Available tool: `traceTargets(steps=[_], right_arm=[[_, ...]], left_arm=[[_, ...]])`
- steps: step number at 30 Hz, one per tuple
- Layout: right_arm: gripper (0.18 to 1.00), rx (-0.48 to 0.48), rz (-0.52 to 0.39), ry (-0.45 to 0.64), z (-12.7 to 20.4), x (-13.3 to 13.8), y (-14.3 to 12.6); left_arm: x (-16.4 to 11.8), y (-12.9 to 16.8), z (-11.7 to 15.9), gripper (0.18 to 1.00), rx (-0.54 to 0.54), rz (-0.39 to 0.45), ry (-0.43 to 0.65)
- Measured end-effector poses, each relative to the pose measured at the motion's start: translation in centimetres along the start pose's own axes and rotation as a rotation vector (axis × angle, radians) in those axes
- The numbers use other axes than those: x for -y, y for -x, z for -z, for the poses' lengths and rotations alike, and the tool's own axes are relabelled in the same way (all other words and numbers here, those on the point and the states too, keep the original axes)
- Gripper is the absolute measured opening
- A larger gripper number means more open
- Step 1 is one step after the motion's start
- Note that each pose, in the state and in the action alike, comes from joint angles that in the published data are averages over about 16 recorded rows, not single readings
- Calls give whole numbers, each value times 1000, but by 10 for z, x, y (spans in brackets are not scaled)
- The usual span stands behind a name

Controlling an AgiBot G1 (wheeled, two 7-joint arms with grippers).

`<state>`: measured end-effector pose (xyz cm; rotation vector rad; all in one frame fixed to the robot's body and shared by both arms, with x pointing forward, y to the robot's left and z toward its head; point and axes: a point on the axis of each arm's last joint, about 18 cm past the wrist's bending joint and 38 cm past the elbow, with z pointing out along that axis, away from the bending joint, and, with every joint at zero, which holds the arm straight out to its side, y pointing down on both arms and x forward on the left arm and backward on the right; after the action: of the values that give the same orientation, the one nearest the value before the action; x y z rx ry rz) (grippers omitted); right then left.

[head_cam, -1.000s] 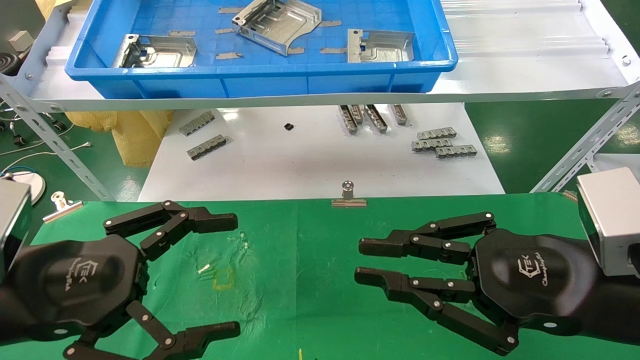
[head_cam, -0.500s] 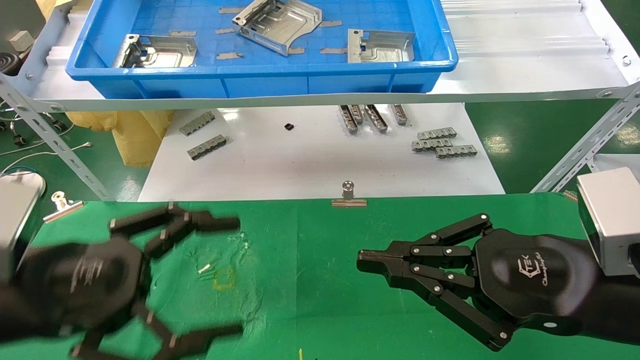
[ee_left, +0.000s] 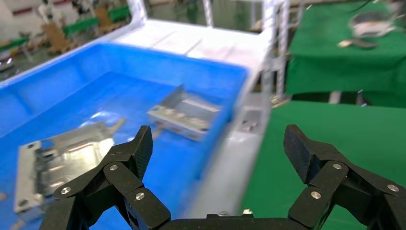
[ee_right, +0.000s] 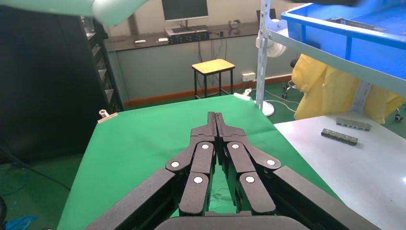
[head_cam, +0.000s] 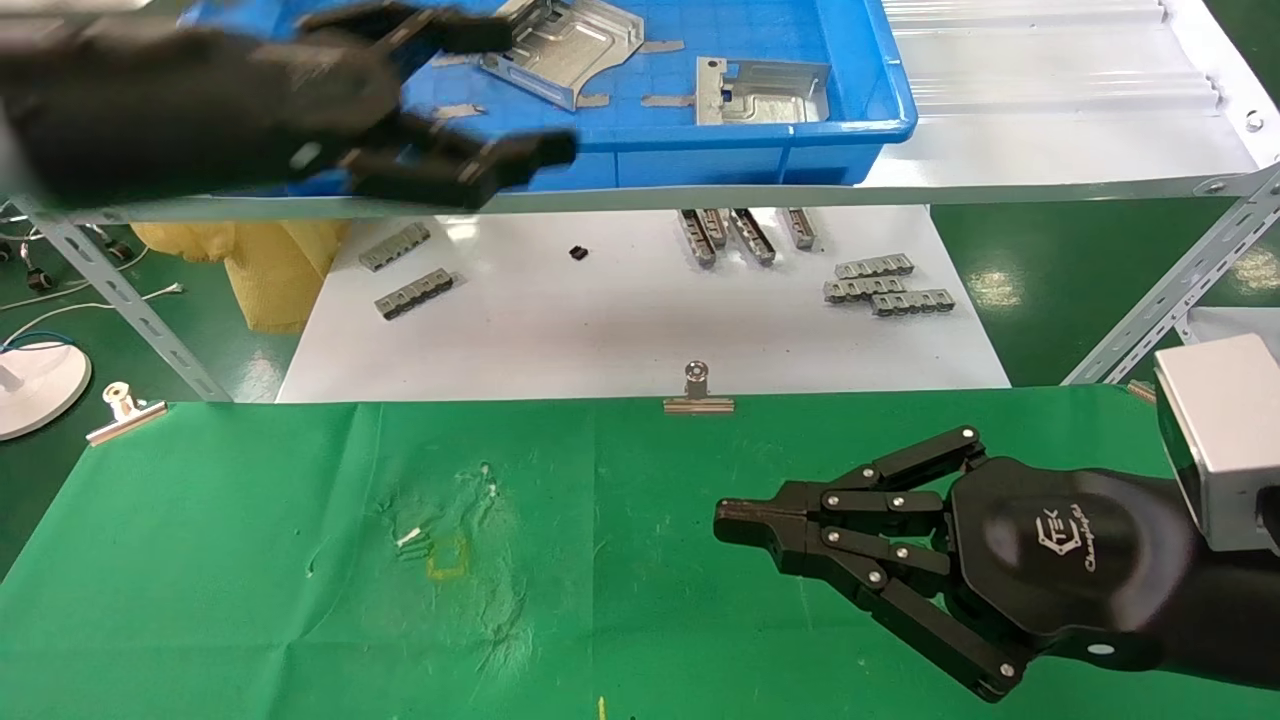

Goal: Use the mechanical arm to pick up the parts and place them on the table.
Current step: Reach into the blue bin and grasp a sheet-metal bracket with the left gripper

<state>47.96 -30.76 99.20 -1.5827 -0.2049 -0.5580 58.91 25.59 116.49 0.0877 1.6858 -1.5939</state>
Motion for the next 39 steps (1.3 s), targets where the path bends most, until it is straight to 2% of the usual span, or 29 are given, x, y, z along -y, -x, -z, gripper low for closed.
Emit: traceTargets(steps=[9, 15, 20, 27, 39], right_arm=[[192, 0, 0, 0, 0, 0, 0], [191, 0, 0, 0, 0, 0, 0], [191, 0, 0, 0, 0, 0, 0], [191, 0, 0, 0, 0, 0, 0], [191, 0, 0, 0, 0, 0, 0]], left_arm=[[13, 66, -74, 1000, 233, 79, 72], [5, 89, -101, 1000, 387, 111, 125], [-5, 96, -111, 1000, 462, 111, 170], [-19, 99, -112, 997, 501, 118, 214], [-23, 102, -111, 927, 547, 199, 196]])
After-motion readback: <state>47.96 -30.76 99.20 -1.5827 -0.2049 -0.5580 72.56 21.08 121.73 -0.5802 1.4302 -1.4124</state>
